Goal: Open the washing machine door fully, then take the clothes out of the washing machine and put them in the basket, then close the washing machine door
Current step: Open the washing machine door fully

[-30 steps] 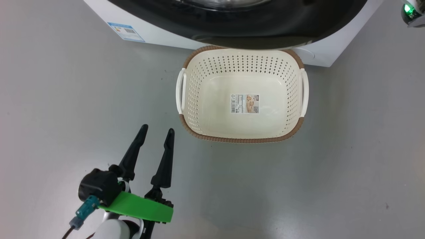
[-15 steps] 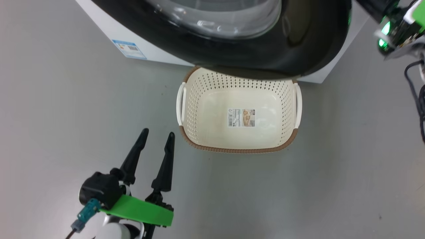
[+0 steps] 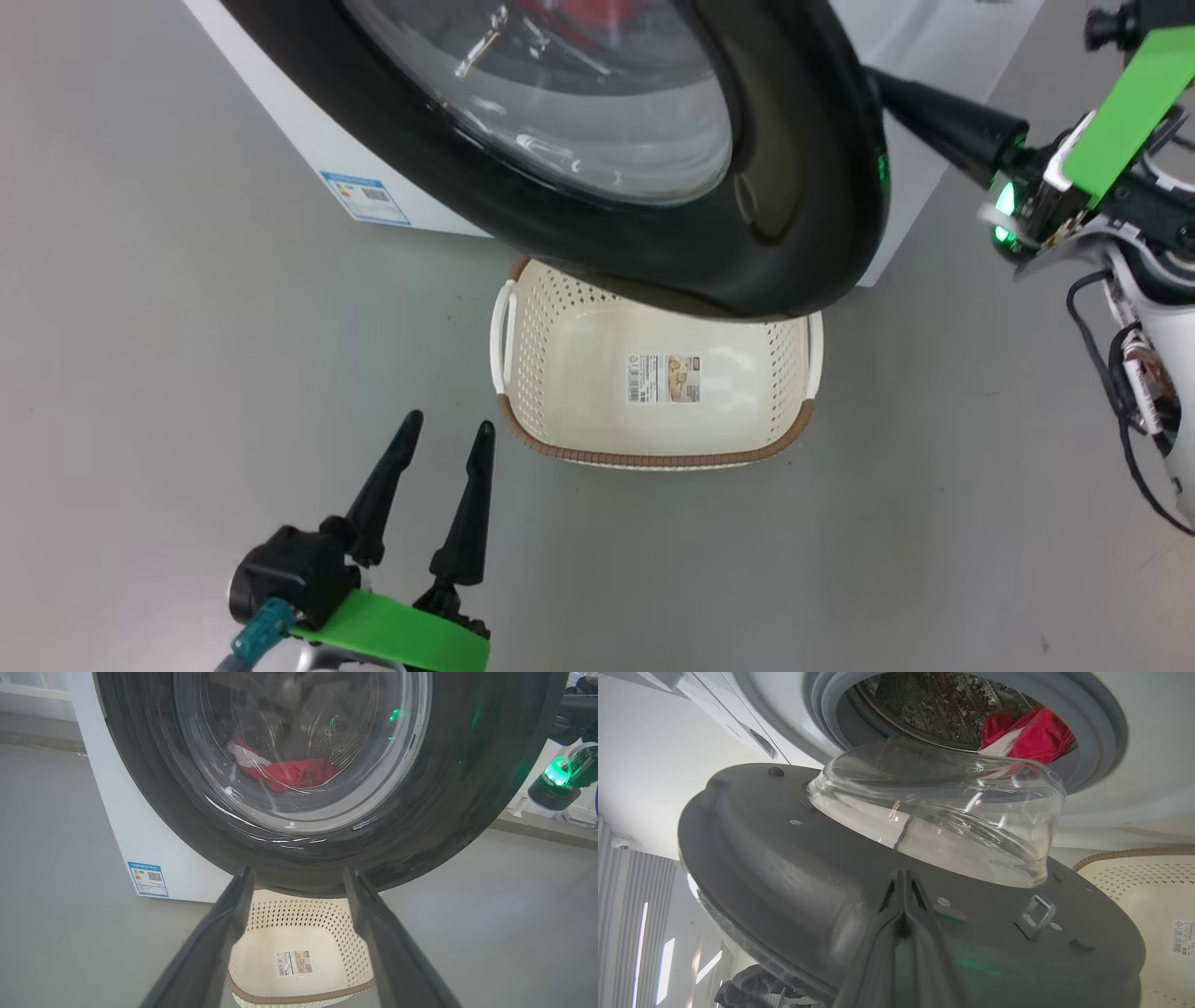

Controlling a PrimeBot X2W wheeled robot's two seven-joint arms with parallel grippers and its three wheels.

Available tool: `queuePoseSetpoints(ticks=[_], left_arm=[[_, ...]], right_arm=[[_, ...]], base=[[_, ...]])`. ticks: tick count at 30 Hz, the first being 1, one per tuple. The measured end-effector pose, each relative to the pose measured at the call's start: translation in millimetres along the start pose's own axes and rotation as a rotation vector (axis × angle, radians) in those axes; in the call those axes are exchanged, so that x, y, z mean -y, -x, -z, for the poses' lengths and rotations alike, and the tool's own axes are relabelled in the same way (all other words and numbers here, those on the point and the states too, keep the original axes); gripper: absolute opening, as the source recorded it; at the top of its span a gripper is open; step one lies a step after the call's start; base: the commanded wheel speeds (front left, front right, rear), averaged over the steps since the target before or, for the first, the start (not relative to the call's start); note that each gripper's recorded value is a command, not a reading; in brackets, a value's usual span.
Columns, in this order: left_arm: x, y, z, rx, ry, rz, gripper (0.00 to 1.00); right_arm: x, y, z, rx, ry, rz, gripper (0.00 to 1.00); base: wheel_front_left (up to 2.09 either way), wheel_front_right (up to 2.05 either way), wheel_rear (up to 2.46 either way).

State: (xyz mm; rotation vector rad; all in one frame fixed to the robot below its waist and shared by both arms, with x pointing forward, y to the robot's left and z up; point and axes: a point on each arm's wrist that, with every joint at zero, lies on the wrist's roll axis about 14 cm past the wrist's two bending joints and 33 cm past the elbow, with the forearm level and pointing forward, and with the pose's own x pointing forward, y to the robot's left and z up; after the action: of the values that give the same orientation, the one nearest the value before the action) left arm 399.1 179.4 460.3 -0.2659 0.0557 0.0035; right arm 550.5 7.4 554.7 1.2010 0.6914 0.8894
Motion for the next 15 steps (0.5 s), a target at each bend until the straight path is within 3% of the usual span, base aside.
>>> queuePoseSetpoints(ticks=[15], left_arm=[[5, 10, -7, 0.019, -0.003, 0.012, 1.0]], right_arm=[[-9, 12, 37, -0.075, 0.0, -0.016, 0.0]], base=[[0.0, 0.0, 0.0]])
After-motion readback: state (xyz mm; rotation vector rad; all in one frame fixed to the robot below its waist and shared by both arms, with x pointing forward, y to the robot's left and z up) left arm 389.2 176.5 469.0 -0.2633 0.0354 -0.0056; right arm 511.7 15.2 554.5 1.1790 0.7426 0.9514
